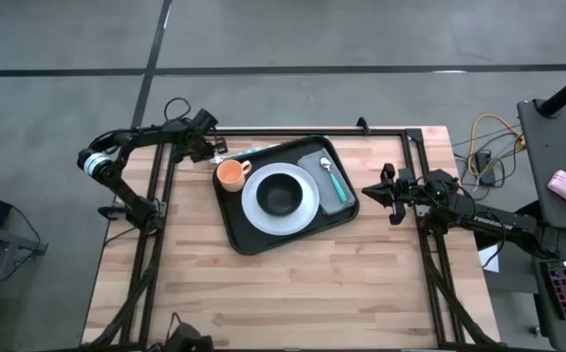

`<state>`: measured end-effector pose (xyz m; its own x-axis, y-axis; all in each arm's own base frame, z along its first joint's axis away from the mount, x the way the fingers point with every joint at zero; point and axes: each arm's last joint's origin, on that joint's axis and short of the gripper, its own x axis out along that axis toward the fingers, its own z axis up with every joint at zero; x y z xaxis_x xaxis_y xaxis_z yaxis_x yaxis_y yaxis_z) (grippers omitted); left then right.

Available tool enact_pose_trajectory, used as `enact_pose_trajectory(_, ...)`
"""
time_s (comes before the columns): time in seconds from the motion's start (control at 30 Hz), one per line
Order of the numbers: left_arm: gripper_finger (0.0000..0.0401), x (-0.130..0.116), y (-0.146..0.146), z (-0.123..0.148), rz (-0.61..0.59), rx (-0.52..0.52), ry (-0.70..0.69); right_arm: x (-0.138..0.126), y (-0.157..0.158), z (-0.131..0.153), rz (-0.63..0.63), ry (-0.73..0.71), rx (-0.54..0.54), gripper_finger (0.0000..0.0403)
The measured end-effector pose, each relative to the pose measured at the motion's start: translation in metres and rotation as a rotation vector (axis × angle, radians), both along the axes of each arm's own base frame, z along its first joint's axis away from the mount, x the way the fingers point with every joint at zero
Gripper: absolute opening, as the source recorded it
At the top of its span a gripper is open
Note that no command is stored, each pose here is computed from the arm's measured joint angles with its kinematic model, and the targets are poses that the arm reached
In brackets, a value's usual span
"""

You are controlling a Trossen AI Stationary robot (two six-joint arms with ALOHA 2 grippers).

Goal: Set up tray
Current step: Put the light blue fork on the gray napkin to the left of the light blue spoon on the black tray

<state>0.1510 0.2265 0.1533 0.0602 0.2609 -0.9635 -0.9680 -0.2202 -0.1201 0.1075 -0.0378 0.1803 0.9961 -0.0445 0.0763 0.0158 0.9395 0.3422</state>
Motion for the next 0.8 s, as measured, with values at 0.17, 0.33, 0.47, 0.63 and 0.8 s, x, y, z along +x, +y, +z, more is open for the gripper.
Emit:
enact_pose_trajectory(0.17,0.0016,-0.002,-0.002,0.008,-0.002,0.003,-0.036,0.0,0.0,0.0,0.0,-0.001,0.003,0.0008)
enact_pose_trajectory(0.33,0.0006,-0.003,-0.005,0.023,-0.007,0.045,-0.072,0.0,0.0,0.0,0.0,-0.001,0.003,0.0008)
enact_pose_trajectory(0.47,0.0005,-0.007,-0.009,0.033,-0.01,0.062,-0.083,0.0,0.0,0.0,0.0,-0.001,0.003,0.0008)
enact_pose_trajectory(0.63,0.0003,-0.011,-0.016,0.05,-0.014,0.122,-0.122,0.0,0.0,0.0,0.0,-0.002,0.003,0.0008)
enact_pose_trajectory(0.8,0.0001,-0.015,-0.023,0.068,-0.03,0.184,-0.156,0.0,0.0,0.0,0.0,-0.002,0.003,0.0008)
